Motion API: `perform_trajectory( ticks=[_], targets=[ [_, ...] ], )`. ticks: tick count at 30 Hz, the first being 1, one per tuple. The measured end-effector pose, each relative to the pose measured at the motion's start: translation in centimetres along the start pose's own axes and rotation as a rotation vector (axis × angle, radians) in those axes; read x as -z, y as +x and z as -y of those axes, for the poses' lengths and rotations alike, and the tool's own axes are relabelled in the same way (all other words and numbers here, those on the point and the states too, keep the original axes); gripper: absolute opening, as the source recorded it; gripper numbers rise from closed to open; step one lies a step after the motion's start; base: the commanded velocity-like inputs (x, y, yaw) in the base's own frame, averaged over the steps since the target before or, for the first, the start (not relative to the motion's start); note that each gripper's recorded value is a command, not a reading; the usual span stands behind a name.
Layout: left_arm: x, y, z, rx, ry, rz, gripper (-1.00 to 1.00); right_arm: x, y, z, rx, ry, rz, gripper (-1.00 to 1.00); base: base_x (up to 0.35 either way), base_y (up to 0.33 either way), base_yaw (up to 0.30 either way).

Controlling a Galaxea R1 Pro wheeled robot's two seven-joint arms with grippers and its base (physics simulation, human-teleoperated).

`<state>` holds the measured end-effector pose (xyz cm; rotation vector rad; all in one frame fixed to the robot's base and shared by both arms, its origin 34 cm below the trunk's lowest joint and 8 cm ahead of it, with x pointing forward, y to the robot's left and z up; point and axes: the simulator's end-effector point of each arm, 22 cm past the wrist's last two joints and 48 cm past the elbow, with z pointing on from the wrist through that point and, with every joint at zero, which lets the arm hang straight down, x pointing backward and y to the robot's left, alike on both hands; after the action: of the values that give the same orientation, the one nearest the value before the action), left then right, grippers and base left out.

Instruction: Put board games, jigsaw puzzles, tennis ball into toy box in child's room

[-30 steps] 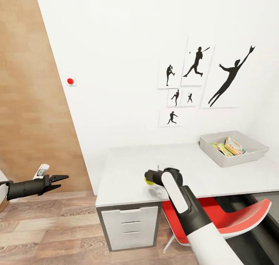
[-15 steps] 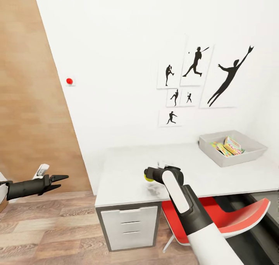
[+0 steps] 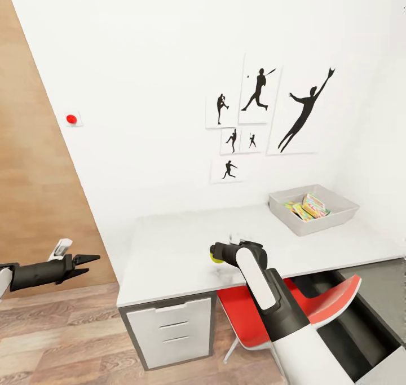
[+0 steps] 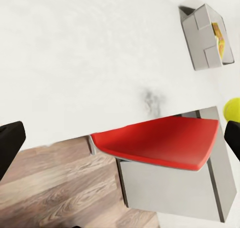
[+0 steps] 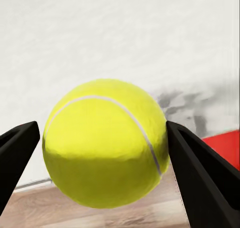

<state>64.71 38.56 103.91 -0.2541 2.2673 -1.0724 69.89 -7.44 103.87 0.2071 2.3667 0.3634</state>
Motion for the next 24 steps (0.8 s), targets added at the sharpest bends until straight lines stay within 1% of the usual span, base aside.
perform_trajectory(
  ticks=[7, 10, 18, 24],
  targets=[
    [-0.12, -0.10, -0.07, -0.010, 0.000, 0.007, 1.00, -0.07, -0.03, 0.17, -0.002, 0.003, 0.001, -1.00, 0.000, -0.273, -0.004],
    [-0.13, -0.12, -0.07, -0.012, 0.000, 0.008, 1.00, -0.08, 0.00, 0.21, -0.001, 0.003, -0.001, -1.00, 0.000, -0.091, 0.000],
    [-0.12, -0.14, -0.07, -0.013, 0.000, 0.009, 1.00, 0.21, -0.42, 0.01, -0.002, -0.002, 0.011, -1.00, 0.000, -0.017, 0.000],
    [-0.10, -0.14, -0.09, -0.013, -0.001, 0.008, 1.00, 0.19, -0.44, 0.04, -0.004, -0.002, 0.011, -1.00, 0.000, -0.196, 0.000]
  ],
)
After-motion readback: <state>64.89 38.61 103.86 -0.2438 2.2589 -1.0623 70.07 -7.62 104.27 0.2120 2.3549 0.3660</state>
